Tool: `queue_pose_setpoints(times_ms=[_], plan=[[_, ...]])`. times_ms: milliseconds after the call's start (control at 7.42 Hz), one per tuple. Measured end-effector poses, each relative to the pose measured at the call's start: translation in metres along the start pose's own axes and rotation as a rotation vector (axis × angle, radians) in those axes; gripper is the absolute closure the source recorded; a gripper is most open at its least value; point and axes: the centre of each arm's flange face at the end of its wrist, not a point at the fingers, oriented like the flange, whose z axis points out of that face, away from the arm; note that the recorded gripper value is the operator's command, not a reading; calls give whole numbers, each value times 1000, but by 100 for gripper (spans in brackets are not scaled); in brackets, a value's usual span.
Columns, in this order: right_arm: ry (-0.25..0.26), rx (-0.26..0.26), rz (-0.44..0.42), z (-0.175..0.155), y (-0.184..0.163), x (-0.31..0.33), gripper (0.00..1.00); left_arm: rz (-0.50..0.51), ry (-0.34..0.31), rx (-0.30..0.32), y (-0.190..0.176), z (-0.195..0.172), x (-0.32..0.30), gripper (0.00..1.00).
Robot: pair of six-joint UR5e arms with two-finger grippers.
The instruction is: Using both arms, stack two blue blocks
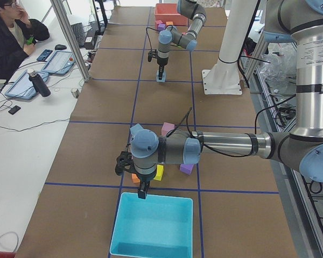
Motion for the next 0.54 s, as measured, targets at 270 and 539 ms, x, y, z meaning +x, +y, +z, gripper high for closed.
queue_pose_setpoints(times_ms=[270, 539], plan=[[10, 43, -25, 4, 5, -2, 1, 0, 0, 0, 0, 0, 0, 2], [2, 69, -73, -3, 6, -5, 1, -1, 0, -1, 0, 0, 0, 2]])
